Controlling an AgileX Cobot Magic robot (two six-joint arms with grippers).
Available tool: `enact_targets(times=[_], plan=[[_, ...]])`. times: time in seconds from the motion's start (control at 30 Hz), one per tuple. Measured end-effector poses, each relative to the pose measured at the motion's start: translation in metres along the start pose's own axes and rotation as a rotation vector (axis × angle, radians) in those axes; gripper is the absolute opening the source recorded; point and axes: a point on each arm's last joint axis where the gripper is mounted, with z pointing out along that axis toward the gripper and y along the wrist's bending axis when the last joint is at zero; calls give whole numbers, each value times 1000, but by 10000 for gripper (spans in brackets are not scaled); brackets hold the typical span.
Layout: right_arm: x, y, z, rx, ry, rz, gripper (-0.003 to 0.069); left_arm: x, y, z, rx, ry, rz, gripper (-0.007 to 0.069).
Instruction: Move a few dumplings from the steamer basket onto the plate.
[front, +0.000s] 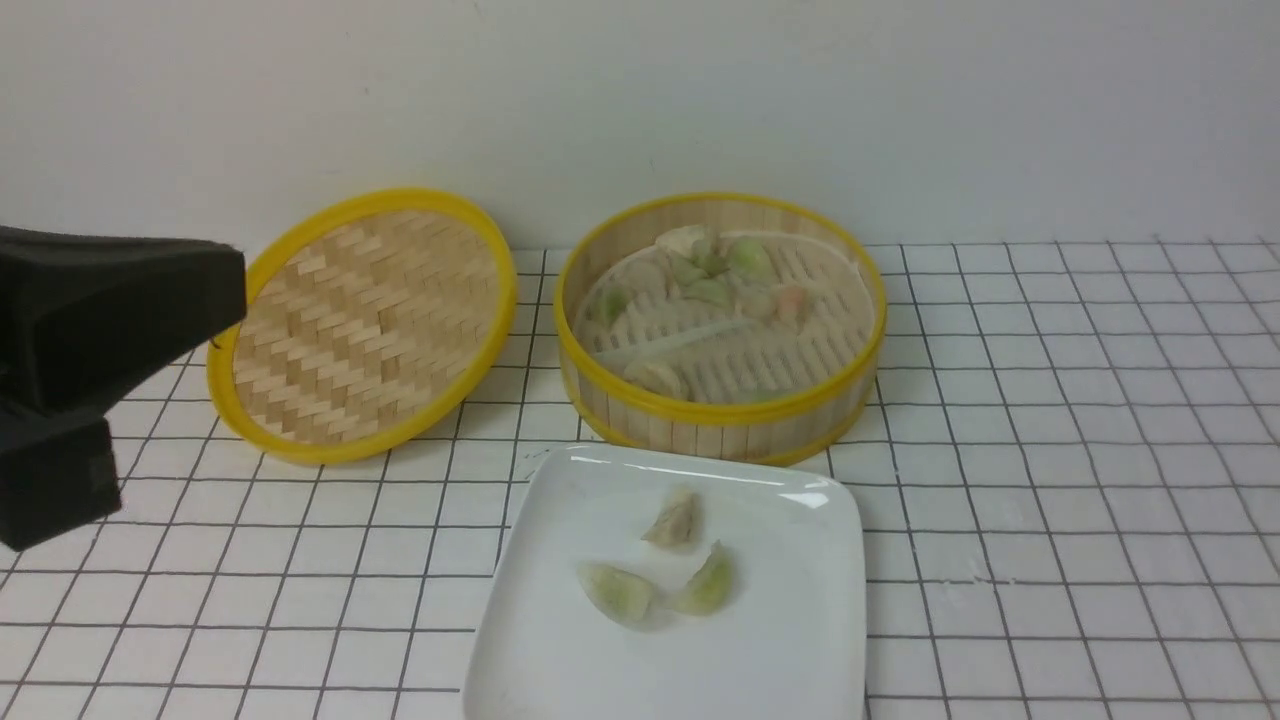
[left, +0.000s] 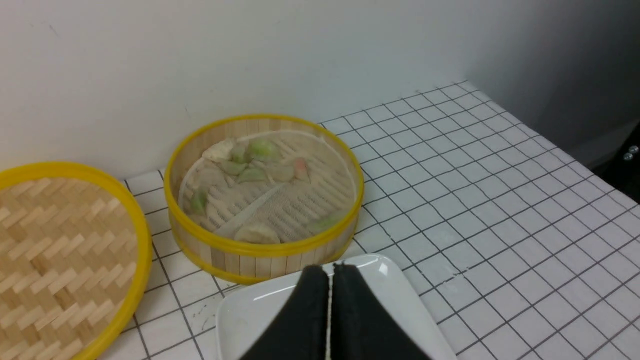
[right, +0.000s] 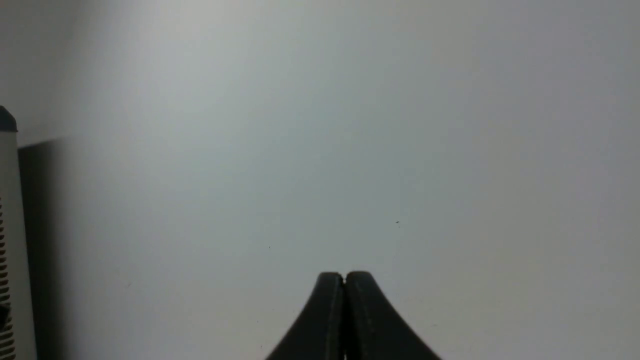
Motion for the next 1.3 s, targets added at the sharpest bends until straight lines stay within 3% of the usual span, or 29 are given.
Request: enact_targets(times=[0.3,0.57,0.7,0.87,0.9,0.93,1.13,1.3], plan=[[0,0,0,1,-1,-3,-15,0,0,0,-1,4,2,-6],[0,0,0,1,-1,-3,-15,12,10,-1,-90,13,121,-6],[0,0,0,1,-1,-3,-15,46,23,-5,-180,-11,149,-6],[0,0,0,1,0,-3,-15,132,46,-15,-369,-76,125,-6],[0,0,0,1,0,-3,-15,135,47,-15,-369,-77,125,-6],[0,0,0,1,0,-3,-15,167,53,-14,-433,-81,107,-6],[1,0,0,1,3,-3,-15,240,64,-3,-502,-57,80,-6],[1,0,0,1,2,-3,-15,249,65,-2,-503,-25,72,-6]])
